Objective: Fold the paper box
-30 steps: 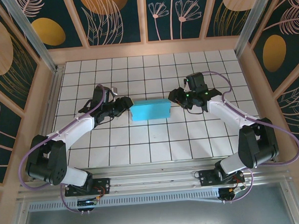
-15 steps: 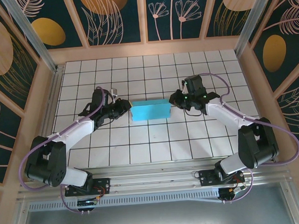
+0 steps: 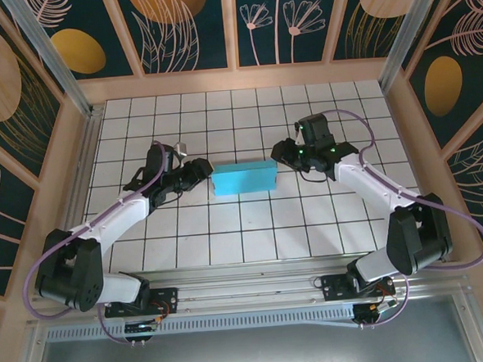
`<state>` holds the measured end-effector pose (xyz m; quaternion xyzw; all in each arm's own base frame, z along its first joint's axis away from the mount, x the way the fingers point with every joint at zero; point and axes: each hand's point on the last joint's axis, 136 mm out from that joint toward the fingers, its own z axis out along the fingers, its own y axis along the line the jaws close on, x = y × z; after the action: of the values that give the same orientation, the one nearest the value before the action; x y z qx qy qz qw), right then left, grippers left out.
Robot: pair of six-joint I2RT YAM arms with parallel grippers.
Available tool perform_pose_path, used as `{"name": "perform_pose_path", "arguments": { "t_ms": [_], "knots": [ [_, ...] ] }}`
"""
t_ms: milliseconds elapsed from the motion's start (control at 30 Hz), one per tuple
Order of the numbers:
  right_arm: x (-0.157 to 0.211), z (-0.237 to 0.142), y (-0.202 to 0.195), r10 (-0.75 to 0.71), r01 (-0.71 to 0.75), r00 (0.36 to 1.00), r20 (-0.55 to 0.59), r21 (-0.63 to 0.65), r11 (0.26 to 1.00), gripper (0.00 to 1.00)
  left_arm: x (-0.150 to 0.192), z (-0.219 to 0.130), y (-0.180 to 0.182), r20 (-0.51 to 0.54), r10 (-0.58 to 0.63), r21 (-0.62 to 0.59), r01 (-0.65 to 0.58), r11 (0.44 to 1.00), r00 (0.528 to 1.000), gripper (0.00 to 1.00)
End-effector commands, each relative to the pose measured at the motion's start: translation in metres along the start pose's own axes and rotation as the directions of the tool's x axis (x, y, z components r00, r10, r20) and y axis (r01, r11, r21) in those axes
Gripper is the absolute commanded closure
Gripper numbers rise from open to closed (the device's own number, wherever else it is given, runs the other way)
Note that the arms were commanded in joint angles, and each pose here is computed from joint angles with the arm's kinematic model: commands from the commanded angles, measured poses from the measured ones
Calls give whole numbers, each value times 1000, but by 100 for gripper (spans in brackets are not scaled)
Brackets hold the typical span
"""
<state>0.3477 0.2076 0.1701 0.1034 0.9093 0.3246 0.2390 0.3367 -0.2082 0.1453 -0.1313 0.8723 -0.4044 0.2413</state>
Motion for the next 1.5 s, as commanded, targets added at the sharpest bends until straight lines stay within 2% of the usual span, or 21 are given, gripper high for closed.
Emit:
{"name": "perform_pose_path", "arguments": {
  "t_ms": [0,133,300,400,600,700,800,900,1100,1267,1467],
  "knots": [
    [3,1,5,5,-6,1000,-9,-27,1000,60,-2,2,-5,-8,8,13,-8,1000,1000,52],
    [20,18,-17,15,-14,998,-65,19,1000,63,8,10,0,-49,-13,40,15,999,999,60],
    [36,30,-32,6,0,994,-106,63,998,83,24,18,14,-112,-39,22,42,999,993,75],
    [39,30,-30,-3,9,994,-108,58,998,85,29,17,15,-122,-45,29,49,998,991,83],
    [46,21,-28,-21,27,995,-99,60,998,85,35,6,14,-117,-36,30,40,999,992,83],
    [62,11,-35,-18,26,994,-108,72,997,85,47,-2,19,-123,-49,20,52,998,991,79],
    [81,-3,-46,5,4,995,-100,86,996,82,60,-15,24,-112,-86,21,89,996,990,65],
    [94,-19,-54,38,-31,996,-82,79,996,78,64,-32,25,-67,-88,33,91,995,994,56],
    [96,-33,-60,73,-73,997,-2,43,996,66,59,-52,24,27,-57,44,56,997,998,35],
    [98,-13,-56,75,-75,996,-51,1,997,54,62,-30,38,-36,-40,-11,40,999,999,28],
    [117,23,-69,74,-66,979,-191,45,997,54,74,-5,49,-134,-38,-12,37,999,990,30]
  ]
}}
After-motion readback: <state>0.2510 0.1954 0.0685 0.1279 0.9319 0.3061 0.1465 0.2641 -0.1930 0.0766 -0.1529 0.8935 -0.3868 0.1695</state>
